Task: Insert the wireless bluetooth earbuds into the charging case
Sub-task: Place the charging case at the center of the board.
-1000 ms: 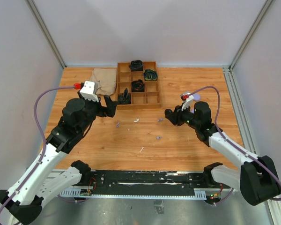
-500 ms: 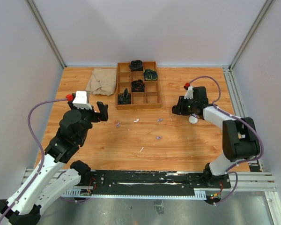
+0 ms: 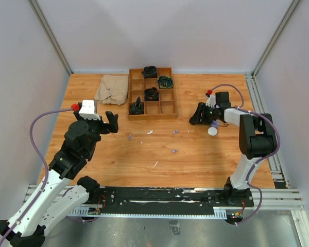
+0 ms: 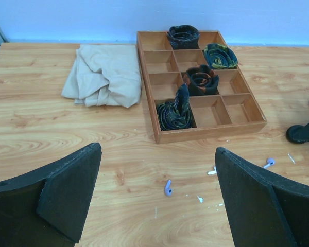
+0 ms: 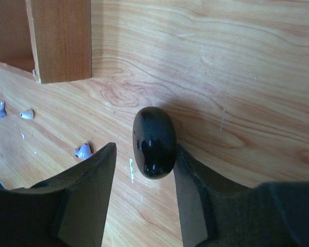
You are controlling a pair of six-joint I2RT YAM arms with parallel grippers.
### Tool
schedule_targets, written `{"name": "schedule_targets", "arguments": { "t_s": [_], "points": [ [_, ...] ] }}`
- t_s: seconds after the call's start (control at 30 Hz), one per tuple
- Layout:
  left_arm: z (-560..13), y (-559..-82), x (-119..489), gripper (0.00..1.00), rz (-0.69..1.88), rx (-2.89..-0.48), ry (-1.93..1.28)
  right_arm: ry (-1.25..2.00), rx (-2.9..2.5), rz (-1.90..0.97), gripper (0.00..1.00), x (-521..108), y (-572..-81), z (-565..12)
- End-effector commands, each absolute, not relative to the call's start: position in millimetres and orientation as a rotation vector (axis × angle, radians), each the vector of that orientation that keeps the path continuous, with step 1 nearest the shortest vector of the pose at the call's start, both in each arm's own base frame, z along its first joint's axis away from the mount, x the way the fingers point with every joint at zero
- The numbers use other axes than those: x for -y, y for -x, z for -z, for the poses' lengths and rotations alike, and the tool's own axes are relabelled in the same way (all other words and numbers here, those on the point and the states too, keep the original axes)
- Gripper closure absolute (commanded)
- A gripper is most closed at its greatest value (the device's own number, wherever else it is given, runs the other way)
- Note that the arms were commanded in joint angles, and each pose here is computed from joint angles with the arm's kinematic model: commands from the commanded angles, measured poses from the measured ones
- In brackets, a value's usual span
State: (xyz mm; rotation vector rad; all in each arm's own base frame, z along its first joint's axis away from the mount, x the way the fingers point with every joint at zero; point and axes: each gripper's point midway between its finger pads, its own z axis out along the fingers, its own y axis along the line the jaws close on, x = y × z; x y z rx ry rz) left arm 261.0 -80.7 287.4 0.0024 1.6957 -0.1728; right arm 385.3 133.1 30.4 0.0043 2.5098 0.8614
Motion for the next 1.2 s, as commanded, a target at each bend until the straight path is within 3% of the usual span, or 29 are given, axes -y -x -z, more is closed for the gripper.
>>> {"name": "schedule_targets", "arguments": {
  "t_s": [0.0,0.17,0.43,0.87,1.17],
  "points": [
    [-294.2,-262.8,78.4,0.03,0.182,-1.659,0.018,-0.060,-2.566,-0.865,0.48,-119.1,-379.4,-20.5],
    [-293.7,-263.1,79.1,0.03,0.184,-1.660,0.014,-0.076,-2.575,-0.839,0.42,-106.6,-378.3,-20.2],
    [-294.5,-262.9,77.6,0.03,0.180,-1.657,0.020,-0.002,-2.544,-0.695,0.41,-89.4,-377.8,-45.9],
    [-302.1,-258.2,75.5,0.03,0.199,-1.623,0.028,0.086,-2.563,-0.166,0.34,-23.3,-364.4,-73.3],
    [-301.1,-258.6,75.5,0.03,0.199,-1.623,0.028,0.384,-2.562,-0.048,0.32,-9.2,-371.1,-65.7]
  ]
}}
